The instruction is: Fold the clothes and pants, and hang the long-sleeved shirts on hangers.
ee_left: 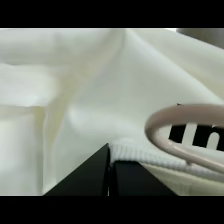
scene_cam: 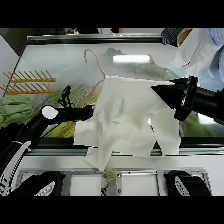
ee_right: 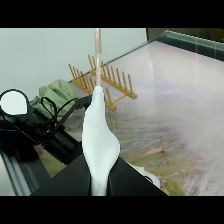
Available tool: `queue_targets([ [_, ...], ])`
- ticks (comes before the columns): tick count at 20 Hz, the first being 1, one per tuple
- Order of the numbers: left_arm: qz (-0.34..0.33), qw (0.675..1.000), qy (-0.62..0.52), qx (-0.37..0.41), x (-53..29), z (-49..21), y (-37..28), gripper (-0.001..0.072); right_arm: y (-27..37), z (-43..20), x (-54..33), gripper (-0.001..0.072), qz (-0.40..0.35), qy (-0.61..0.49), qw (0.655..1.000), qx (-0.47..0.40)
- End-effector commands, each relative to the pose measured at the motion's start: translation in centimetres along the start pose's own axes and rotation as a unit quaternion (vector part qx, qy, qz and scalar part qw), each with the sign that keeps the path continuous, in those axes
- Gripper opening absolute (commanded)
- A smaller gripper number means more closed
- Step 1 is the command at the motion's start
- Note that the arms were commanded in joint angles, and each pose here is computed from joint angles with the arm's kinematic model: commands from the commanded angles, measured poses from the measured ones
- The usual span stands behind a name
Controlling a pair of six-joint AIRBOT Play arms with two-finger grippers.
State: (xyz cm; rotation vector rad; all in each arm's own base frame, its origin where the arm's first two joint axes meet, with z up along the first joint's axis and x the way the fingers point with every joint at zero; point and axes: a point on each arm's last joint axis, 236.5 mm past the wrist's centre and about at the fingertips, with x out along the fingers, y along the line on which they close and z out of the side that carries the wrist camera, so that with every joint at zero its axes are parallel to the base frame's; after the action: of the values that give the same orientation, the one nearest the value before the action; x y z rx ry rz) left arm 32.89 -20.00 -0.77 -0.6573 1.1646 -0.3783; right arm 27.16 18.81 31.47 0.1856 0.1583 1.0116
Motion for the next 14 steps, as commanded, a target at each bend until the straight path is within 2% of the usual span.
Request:
queue_targets([
  [1,0.000,1.000,-0.002,0.005,0.1,0.1,0.0,0.0019,0.2,0.5,0.0,0.0028,0.005,-0.010,1.000,0.010],
  [6,-0.006,1.000,0.008,0.017,0.3,-0.6,-1.0,0.0018,0.3,2.2,-0.1,0.0029,0.007,-0.047,0.999,0.018],
  [14,-0.029,0.998,-0.022,0.057,-1.6,2.3,-4.3,0.0018,0.8,5.6,-0.6,0.0028,0.026,-0.117,0.991,0.061],
])
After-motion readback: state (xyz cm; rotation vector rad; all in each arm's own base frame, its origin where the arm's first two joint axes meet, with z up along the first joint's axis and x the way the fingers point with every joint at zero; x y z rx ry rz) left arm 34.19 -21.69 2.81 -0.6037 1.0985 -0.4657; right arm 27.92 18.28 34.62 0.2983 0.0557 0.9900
